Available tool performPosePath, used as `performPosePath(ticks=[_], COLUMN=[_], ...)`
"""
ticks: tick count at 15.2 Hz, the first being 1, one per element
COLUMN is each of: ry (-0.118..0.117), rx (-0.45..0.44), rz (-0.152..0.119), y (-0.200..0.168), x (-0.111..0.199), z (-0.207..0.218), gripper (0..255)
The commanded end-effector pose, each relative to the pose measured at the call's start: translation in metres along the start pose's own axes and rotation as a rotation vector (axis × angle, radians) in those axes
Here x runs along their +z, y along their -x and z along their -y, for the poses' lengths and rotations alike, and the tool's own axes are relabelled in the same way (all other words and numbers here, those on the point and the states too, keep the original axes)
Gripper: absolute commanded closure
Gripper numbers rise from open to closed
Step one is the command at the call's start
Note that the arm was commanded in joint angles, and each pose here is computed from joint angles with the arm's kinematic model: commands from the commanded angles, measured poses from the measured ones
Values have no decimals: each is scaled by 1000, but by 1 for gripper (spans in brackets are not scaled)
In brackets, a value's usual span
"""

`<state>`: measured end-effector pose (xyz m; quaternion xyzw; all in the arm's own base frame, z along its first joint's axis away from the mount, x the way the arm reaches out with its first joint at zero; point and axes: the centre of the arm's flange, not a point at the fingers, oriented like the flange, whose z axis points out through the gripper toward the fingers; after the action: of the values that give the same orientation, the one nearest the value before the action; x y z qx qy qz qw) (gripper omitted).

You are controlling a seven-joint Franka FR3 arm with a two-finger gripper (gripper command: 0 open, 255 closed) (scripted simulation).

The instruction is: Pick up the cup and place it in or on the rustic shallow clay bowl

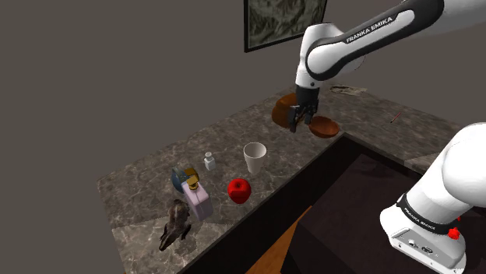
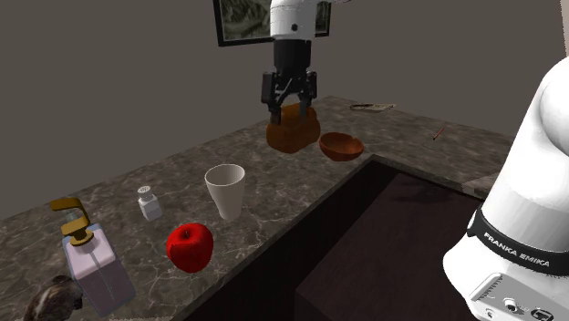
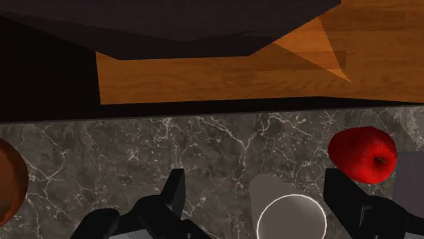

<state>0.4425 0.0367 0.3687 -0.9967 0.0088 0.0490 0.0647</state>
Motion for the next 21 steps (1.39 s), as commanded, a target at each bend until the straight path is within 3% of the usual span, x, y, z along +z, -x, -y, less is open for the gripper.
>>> performPosePath(ticks=[1, 15, 21], ry=[-4, -32, -32], rx=[6, 45, 45], rz=[-8, -53, -53], y=[-19, -147, -148], x=[18, 138, 169], z=[4, 23, 24], gripper=[0, 0, 0])
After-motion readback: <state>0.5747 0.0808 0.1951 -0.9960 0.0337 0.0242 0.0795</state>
